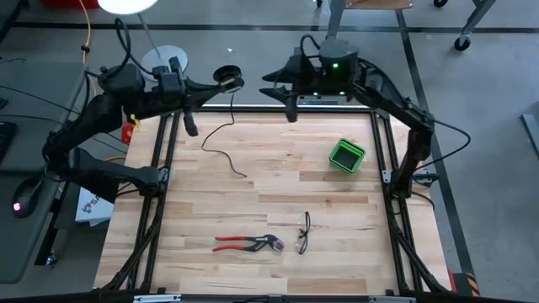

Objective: Coil cords
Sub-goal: Coil the black wire onto the black spool

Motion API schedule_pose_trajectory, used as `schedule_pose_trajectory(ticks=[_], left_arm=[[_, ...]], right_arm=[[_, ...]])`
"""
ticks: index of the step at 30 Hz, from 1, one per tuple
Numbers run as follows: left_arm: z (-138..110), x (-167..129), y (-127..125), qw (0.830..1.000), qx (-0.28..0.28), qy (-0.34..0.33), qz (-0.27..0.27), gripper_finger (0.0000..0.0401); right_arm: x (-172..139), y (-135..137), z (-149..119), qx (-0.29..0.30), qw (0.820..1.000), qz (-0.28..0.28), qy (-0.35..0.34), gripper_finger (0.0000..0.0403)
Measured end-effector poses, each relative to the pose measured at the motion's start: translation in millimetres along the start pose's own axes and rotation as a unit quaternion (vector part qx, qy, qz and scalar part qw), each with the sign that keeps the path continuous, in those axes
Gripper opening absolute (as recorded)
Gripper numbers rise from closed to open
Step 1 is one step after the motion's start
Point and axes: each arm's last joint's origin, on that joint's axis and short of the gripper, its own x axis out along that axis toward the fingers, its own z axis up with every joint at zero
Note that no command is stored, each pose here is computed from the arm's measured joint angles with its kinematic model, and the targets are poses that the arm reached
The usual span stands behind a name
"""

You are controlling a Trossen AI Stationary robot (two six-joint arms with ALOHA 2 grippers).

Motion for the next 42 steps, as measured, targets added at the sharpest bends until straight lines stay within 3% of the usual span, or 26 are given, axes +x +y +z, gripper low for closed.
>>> schedule_pose_trajectory(ticks=[6, 14, 18, 30, 42], left_arm=[[9, 23, -4, 0.993, -0.076, -0.072, -0.052, 0.0000], [20, 33, -7, 0.967, -0.166, -0.141, -0.133, 0.0000], [23, 31, -5, 0.964, -0.168, -0.161, -0.131, 0.0000], [28, 30, -2, 0.963, -0.162, -0.191, -0.097, 0.0000], [28, 33, -1, 0.965, -0.161, -0.193, -0.069, 0.0000]], right_arm=[[-3, 5, -8, 0.002, 0.999, 0.010, 0.048, 0.0158], [-3, 3, -7, -0.018, 0.999, 0.025, 0.036, 0.0158], [-3, 4, -3, -0.010, 0.998, 0.059, 0.014, 0.0158], [-4, 0, -12, -0.031, 0.997, 0.050, 0.058, 0.0158], [-1, -13, -6, -0.027, 0.999, 0.030, 0.015, 0.0158]])
